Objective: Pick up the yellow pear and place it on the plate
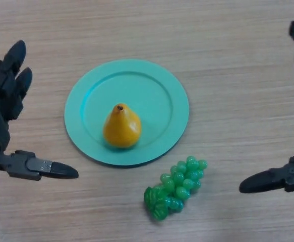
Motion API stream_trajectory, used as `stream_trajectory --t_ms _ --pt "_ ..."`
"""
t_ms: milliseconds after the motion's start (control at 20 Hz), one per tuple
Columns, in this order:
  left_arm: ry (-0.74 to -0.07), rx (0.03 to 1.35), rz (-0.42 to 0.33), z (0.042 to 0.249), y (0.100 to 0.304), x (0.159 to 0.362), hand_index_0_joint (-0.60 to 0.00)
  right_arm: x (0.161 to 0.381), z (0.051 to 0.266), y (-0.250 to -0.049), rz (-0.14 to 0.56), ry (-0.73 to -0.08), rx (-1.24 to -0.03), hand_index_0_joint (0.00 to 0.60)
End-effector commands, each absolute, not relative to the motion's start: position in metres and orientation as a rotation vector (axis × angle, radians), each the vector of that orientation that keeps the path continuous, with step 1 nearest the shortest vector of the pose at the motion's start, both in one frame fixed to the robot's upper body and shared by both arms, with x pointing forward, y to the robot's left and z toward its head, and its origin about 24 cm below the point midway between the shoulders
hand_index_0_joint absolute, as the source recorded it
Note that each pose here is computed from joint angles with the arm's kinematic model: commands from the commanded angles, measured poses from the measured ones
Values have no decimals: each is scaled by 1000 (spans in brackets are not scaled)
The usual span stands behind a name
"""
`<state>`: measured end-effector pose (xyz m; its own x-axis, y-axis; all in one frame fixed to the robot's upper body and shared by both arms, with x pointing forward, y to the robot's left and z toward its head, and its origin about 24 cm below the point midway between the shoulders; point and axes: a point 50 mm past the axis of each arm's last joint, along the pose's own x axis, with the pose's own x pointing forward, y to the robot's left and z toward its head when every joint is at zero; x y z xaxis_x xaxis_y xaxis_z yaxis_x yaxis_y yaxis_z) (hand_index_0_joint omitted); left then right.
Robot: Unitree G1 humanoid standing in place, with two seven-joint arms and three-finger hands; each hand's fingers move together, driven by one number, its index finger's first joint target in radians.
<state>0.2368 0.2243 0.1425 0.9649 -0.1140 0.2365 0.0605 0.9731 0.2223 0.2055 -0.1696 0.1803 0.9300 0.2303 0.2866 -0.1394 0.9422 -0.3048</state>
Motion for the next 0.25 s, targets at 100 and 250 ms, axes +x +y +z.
stream_trajectory --t_ms 100,250 --pt "-442 247 -50 184 241 223 0 201 203 -163 220 -499 -294 0" --pt "-431 263 -72 184 239 216 0 203 204 -158 248 -489 -281 0"
